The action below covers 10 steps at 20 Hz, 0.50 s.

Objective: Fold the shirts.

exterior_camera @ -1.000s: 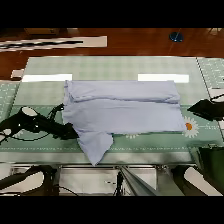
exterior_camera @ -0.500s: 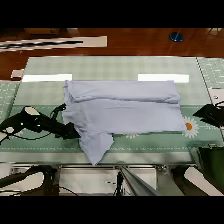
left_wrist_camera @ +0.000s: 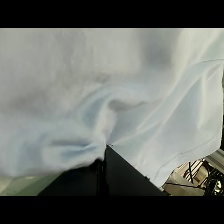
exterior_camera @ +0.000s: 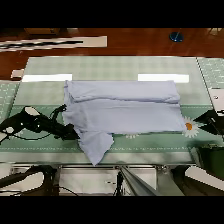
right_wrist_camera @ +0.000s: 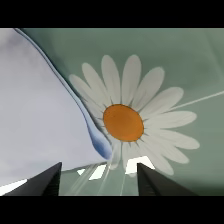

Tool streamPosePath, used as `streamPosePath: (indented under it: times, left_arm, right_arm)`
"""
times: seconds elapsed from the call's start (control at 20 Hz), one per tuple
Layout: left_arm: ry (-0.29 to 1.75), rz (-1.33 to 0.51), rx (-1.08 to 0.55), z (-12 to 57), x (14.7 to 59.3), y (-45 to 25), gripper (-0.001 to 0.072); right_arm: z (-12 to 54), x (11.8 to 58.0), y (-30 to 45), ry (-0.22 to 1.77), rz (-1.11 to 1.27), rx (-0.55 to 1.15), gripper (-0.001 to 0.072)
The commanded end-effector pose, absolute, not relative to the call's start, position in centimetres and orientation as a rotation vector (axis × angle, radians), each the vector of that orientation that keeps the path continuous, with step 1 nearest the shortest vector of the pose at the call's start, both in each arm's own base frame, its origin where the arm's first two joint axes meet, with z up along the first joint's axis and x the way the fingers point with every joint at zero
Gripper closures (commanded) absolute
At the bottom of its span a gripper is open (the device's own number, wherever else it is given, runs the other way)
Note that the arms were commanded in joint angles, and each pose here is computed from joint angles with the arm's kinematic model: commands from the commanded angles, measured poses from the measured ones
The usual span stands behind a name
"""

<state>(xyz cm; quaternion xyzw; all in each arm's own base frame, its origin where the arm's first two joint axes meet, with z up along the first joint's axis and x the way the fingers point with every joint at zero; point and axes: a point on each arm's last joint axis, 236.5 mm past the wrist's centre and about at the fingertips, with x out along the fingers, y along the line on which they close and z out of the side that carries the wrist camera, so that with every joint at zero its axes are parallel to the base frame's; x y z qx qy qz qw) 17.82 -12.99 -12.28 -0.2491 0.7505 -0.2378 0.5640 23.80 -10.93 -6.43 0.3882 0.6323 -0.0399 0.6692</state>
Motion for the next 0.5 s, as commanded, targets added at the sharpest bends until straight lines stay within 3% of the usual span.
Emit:
streamPosePath:
  times: [0.0,0.35,0.45]
  left_arm:
    - [1.764,-0.560,-0.585,-12.3,17.9,-13.0,0.0682]
    - [1.751,-0.561,-0.609,-12.1,18.2,-13.3,0.0682]
    - [1.750,-0.560,-0.610,-12.1,18.2,-13.3,0.0682]
  right_arm:
    - [-8.5,23.0,-10.1,1.454,-0.087,0.919,0.0176]
    - [-11.1,22.9,-7.8,1.417,-0.100,1.003,0.0182]
    - [-11.9,23.0,-6.7,1.448,-0.080,0.938,0.0229]
